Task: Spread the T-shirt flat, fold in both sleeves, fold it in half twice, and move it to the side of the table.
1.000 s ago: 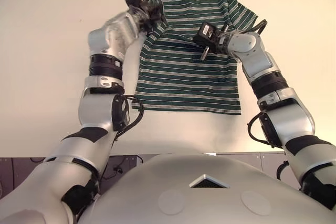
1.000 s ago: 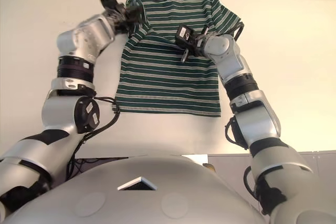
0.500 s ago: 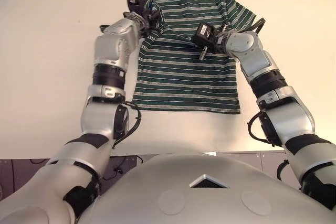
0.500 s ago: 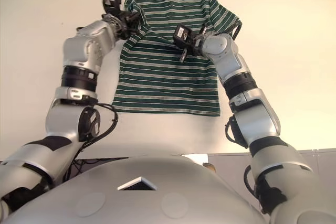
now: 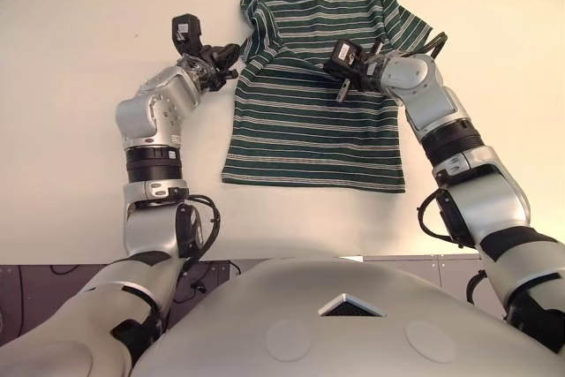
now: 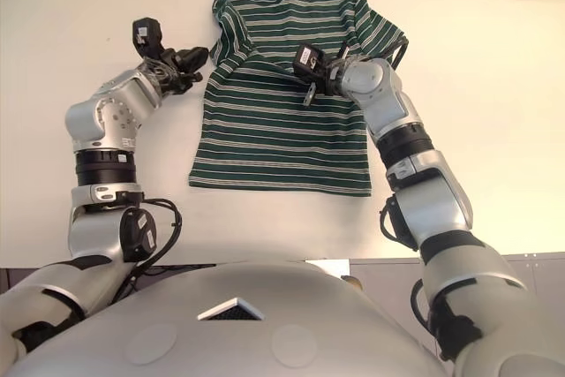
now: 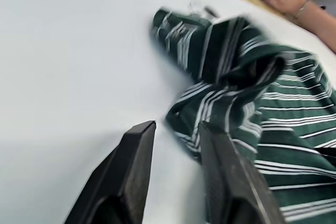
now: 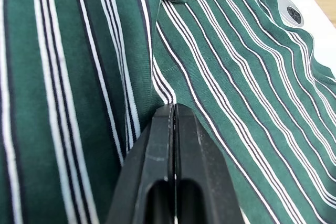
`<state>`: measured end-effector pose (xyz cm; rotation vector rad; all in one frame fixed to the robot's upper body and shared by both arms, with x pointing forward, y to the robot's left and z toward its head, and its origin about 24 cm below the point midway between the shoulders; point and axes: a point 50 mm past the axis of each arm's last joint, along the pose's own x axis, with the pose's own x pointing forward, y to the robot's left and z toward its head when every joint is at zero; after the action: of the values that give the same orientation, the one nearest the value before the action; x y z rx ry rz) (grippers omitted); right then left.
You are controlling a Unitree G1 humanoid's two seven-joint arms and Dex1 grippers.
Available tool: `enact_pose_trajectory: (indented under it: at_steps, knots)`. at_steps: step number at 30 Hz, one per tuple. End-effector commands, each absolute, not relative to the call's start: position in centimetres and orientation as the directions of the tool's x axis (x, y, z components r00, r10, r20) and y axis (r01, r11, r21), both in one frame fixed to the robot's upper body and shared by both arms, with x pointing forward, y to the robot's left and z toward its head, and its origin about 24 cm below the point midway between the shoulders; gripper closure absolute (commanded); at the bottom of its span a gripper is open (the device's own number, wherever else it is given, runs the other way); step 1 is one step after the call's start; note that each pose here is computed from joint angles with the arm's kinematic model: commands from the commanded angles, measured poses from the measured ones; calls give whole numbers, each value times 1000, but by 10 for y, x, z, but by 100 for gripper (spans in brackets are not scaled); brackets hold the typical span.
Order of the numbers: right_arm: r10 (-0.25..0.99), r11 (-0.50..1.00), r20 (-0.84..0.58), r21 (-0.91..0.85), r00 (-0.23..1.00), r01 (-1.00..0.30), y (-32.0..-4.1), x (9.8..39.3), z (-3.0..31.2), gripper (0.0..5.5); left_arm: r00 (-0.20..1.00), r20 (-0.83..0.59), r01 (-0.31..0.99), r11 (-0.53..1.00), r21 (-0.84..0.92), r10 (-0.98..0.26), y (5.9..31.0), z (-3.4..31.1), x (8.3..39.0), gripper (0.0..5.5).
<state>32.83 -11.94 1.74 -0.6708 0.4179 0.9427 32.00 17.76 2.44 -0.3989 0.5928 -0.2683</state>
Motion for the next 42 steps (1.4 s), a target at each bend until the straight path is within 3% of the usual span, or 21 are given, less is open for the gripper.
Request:
enact_pose_trajectory:
  at_steps: [1, 7, 17, 20, 28, 38, 42]
  knots:
    - [484, 391, -789, -193, 379, -900, -142, 294, -36, 550, 782, -503, 111, 876, -469, -368, 174, 13, 328, 404]
    - [480, 386, -791, -198, 380, -901, -140, 294, -37, 550, 764, -483, 111, 824, -555, -428, 167, 6, 330, 404]
    - [475, 383, -790, -211, 388, -899, -139, 297, -36, 550, 752, -485, 134, 824, -550, -447, 162, 2, 328, 547]
    - [473, 380, -791, -215, 389, -900, -140, 298, -35, 550, 771, -465, 140, 829, -542, -435, 165, 4, 329, 547]
    - [444, 333, -824, -213, 352, -919, -158, 292, -37, 550, 877, -376, 70, 853, -517, -300, 215, 35, 306, 547]
    - [427, 286, -843, -216, 326, -934, -168, 290, -32, 550, 891, -429, -70, 889, -452, -148, 240, 33, 291, 547]
    - [435, 287, -838, -218, 330, -933, -164, 290, -32, 550, 925, -235, 155, 860, -487, -299, 212, 65, 301, 547]
